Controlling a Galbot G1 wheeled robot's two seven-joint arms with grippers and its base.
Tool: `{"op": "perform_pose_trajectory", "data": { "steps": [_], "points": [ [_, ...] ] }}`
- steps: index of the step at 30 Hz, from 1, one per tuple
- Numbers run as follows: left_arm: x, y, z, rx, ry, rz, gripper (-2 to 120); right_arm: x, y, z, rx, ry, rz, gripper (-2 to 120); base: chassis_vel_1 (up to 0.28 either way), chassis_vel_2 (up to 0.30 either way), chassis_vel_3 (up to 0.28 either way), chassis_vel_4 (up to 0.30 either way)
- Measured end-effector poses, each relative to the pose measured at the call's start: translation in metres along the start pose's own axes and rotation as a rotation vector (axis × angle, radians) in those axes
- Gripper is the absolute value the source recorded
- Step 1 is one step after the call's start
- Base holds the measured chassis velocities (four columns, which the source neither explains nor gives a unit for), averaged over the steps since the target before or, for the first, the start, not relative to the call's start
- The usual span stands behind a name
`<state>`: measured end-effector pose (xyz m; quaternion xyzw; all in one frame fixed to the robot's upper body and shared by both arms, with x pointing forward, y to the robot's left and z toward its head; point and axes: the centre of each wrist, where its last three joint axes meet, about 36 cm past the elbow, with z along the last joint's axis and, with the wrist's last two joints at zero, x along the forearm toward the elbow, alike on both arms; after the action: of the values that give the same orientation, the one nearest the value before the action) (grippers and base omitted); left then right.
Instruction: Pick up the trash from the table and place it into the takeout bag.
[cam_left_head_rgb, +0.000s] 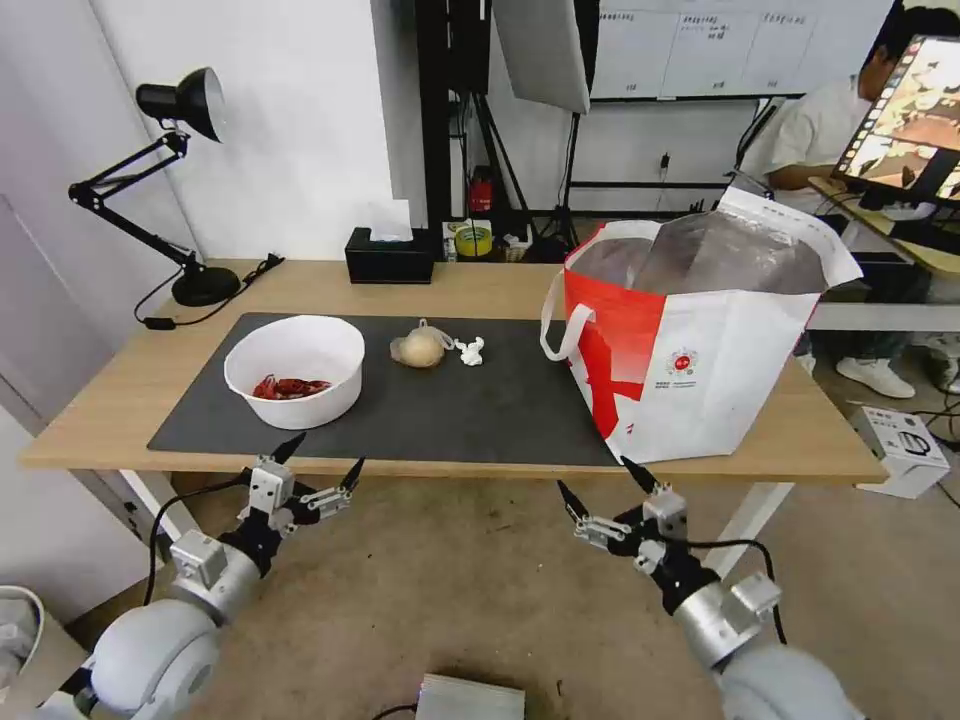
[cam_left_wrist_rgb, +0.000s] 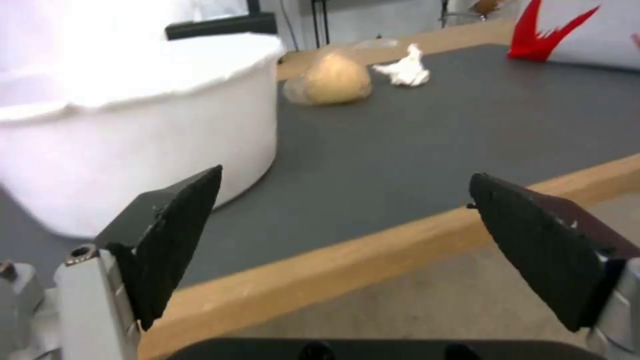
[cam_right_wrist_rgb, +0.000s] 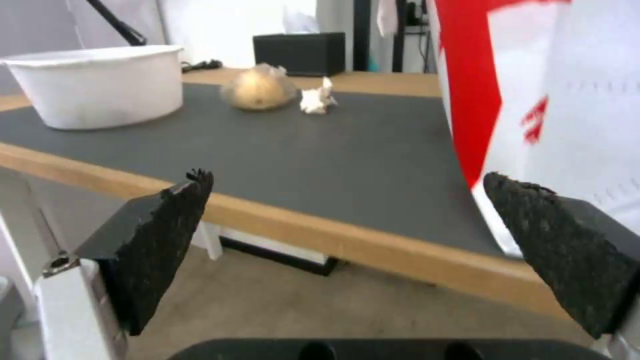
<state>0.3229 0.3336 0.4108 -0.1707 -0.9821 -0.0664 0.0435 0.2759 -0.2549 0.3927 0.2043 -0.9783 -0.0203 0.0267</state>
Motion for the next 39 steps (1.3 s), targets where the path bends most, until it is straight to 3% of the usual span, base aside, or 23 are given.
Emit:
{"op": "perform_pose_trajectory", "data": {
  "steps": [15,28,39],
  "points": [
    [0.002,0.004,0.009,0.000,0.005,-0.013,100,-0.003,0.009,-0.008,-0.038,-0.025,-0.003,100,0.000,0.000,0.000,0.000],
    [-0.004,0.002,0.009,0.007,-0.006,-0.010,100,-0.012,0.003,-0.014,-0.038,-0.013,-0.014,100,0.000,0.000,0.000,0.000],
    [-0.005,0.000,0.010,0.012,-0.006,-0.012,100,-0.056,0.000,-0.038,-0.034,0.010,-0.102,100,0.000,0.000,0.000,0.000]
  ]
}}
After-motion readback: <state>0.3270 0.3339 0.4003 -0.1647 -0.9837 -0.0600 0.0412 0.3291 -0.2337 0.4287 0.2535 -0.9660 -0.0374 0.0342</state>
